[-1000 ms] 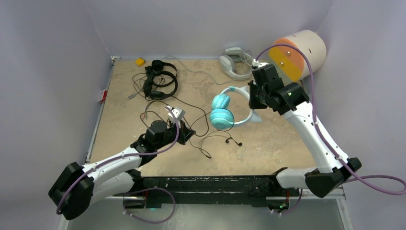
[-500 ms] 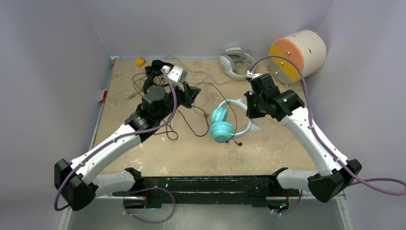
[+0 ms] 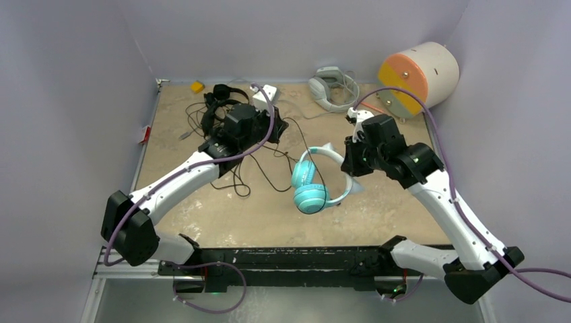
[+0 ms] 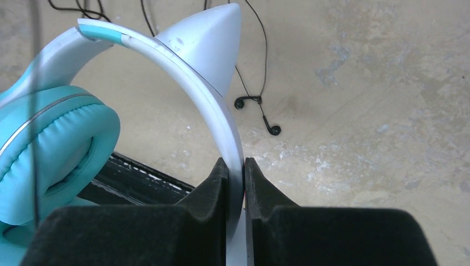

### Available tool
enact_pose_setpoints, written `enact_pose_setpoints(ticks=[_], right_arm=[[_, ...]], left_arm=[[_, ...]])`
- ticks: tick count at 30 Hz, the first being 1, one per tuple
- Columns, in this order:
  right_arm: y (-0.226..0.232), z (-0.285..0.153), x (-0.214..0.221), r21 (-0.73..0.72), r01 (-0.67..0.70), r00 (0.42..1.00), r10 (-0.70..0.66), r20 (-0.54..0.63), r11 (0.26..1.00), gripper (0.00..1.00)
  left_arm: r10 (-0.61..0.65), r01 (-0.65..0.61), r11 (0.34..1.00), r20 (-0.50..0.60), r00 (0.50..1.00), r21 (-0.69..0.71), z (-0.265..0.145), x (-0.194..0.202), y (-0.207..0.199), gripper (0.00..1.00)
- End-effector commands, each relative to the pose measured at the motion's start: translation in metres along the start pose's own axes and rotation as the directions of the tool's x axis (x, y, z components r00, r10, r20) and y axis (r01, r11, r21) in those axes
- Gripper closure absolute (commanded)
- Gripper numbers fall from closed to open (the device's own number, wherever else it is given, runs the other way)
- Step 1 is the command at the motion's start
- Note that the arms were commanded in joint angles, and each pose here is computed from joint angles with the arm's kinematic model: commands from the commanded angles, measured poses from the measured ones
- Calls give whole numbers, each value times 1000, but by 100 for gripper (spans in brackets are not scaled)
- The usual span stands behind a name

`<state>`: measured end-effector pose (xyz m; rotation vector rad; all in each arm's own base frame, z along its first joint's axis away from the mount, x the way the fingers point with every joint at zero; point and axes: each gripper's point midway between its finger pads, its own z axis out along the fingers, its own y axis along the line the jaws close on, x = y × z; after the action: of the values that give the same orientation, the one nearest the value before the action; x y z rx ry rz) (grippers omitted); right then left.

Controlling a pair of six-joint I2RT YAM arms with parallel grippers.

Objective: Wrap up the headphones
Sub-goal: Wrap the headphones cable around the headphones.

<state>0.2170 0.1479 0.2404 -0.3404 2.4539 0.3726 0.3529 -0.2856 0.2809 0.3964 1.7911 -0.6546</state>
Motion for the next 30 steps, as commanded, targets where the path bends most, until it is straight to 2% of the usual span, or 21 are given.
enact_pose_setpoints(ticks=[1,9,17,24,30], right_arm=[[25,-27,-35,-133,-12,982,37,184,991,100],[43,-70,-80,-238,-44,912,136,386,970,100],[45,-100,-115,-267,-211,850,312,425,940,100],[58,-120,-145,-339,-253,809,391,440,906,100],[66,-138,-160,-385,-262,783,428,451,885,100]], left_arm=[[-42,42,997,0,999,70,5,5,-12,100],[-117,127,980,-73,990,153,14,47,-22,100],[-161,164,939,-32,986,303,8,58,-44,99],[-152,115,913,67,986,391,7,43,-56,78],[-133,82,926,113,985,369,23,37,-50,62]])
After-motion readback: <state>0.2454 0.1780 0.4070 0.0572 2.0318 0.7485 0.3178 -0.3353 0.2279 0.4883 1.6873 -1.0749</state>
